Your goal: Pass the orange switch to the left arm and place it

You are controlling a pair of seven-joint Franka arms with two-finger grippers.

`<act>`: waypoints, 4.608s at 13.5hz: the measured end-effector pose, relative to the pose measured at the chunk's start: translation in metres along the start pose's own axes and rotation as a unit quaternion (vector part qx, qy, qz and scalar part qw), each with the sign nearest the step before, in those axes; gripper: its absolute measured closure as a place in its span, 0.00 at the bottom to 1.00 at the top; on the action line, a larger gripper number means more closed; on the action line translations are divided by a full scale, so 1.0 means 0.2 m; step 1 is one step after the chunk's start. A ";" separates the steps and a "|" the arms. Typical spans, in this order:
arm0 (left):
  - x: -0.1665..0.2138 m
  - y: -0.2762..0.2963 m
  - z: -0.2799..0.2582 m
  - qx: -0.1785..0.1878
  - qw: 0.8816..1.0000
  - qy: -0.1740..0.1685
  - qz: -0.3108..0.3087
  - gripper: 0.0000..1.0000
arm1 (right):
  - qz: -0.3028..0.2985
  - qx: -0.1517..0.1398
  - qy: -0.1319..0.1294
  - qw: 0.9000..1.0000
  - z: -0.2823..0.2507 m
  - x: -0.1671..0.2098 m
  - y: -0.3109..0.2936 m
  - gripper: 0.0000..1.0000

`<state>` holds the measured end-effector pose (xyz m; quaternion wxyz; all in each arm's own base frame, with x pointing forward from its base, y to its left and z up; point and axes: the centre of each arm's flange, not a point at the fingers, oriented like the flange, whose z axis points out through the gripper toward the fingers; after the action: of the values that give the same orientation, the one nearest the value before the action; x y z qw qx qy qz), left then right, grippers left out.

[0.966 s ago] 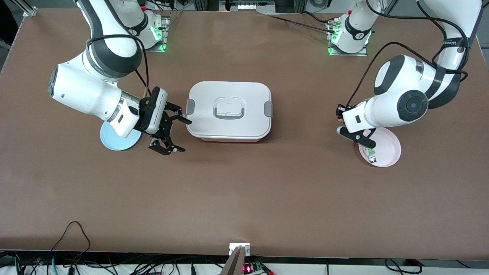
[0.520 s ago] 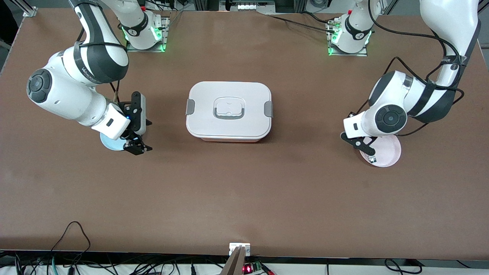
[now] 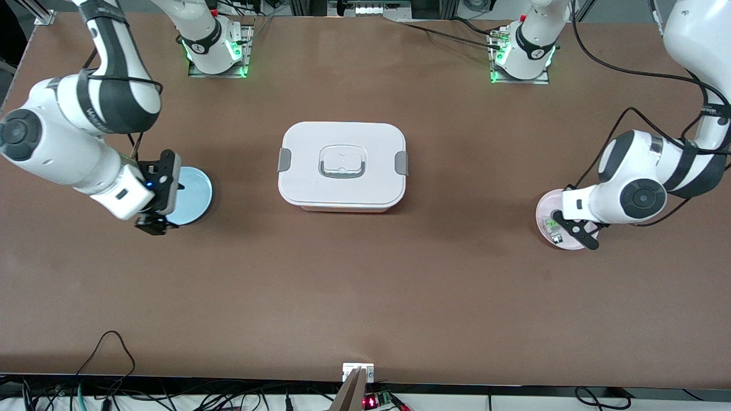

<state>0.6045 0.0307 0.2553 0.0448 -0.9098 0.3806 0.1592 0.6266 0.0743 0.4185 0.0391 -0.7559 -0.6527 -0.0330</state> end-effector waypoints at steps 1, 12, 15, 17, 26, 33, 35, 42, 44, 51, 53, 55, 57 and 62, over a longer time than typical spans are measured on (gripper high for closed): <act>-0.02 -0.05 0.05 -0.001 1.000 0.009 0.026 0.67 | 0.066 -0.002 0.000 0.998 -0.01 -0.01 0.00 0.00; -0.10 -0.27 0.42 -0.020 0.973 0.087 0.211 0.67 | 0.594 0.022 -0.057 0.802 -0.10 -0.01 -0.10 0.00; -0.07 -0.25 0.40 -0.019 0.972 0.092 0.217 0.67 | 0.611 -0.008 -0.098 0.785 -0.30 -0.05 -0.13 0.00; -0.05 -0.23 0.39 -0.018 0.970 0.094 0.222 0.60 | 0.627 -0.036 -0.109 0.770 -0.45 -0.17 -0.13 0.00; 0.01 -0.13 0.02 -0.069 0.980 0.032 0.181 0.00 | 0.679 -0.049 -0.103 0.725 -0.60 -0.53 -0.08 0.00; -0.22 -0.30 -0.58 -0.116 0.993 0.025 0.020 0.00 | 0.675 -0.055 -0.094 0.730 -0.61 -0.54 -0.28 0.00; -0.30 -0.27 -0.80 -0.109 0.994 0.016 -0.014 0.00 | 0.674 -0.057 -0.092 0.731 -0.62 -0.54 -0.30 0.00; -0.34 0.09 -1.34 -0.057 0.995 0.023 -0.073 0.00 | 0.677 -0.078 -0.058 0.730 -0.81 -0.53 -0.29 0.00; -0.36 0.11 -1.38 -0.068 0.992 0.033 -0.104 0.00 | 0.678 -0.075 -0.058 0.729 -0.88 -0.52 -0.31 0.00; -0.53 0.34 -1.48 -0.037 0.962 0.085 -0.259 0.00 | 0.688 -0.048 -0.046 0.723 -0.94 -0.58 -0.32 0.00; -0.59 0.52 -1.51 -0.031 0.952 0.086 -0.291 0.00 | 0.687 -0.048 -0.046 0.723 -0.94 -0.58 -0.32 0.00; -0.68 0.62 -1.52 -0.024 0.940 0.109 -0.322 0.00 | 0.686 -0.050 -0.044 0.724 -0.96 -0.57 -0.32 0.00; -0.73 0.64 -1.51 -0.036 0.930 0.126 -0.343 0.00 | 0.686 -0.052 -0.041 0.725 -0.97 -0.57 -0.32 0.00; -0.72 0.55 -1.47 -0.068 0.917 0.141 -0.368 0.00 | 0.685 -0.052 -0.041 0.726 -0.98 -0.56 -0.32 0.00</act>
<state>0.5060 -0.0083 0.5839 -0.0162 -0.9995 0.0101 0.0267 0.5465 -0.0471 0.6028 -0.0151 -0.9989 0.0442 -0.0006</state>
